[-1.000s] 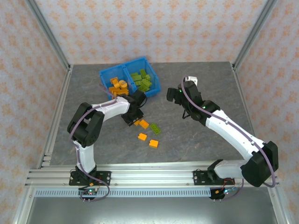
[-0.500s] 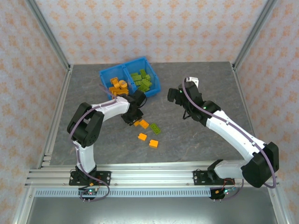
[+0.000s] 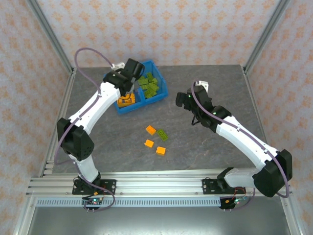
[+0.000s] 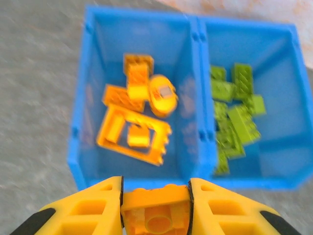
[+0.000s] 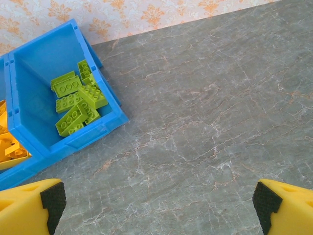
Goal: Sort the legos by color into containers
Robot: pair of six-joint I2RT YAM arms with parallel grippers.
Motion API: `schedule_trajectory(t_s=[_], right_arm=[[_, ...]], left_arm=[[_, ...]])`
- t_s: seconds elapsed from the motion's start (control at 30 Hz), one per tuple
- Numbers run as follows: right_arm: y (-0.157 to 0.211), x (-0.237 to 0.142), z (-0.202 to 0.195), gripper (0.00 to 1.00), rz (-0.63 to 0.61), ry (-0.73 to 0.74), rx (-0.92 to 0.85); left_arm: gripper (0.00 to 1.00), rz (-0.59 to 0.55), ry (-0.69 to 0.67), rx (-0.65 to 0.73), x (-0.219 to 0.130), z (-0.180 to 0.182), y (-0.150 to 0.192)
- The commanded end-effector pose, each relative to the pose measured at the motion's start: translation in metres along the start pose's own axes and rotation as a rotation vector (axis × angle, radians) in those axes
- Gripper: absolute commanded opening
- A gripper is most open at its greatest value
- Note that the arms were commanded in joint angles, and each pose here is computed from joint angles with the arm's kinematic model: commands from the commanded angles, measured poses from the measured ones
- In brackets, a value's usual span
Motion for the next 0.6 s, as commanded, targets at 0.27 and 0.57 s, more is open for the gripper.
schedule_trajectory(t_s=[0.27, 0.57], right_arm=[[-0.002, -0.019, -0.014, 0.99, -0.007, 0.037, 0.018], [-0.004, -0.021, -0.013, 0.99, -0.009, 0.028, 0.032]], left_arm=[[0.32, -0.079, -0.165, 0.114, 0.095, 0.004, -0.031], [0.59, -0.061, -0.14, 0.087, 0.097, -0.002, -0.038]])
Point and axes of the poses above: each hand's point on the last joint's axis, 136 mm out from that joint toward the fingers, its own x axis out along the fingers, its own z axis along the line the jaws close on, y = z × x, the point moved 1 cm from there along -x, back along the fingers, and after that the axes turned 13 degrees about -x, right-handed, at the moved point
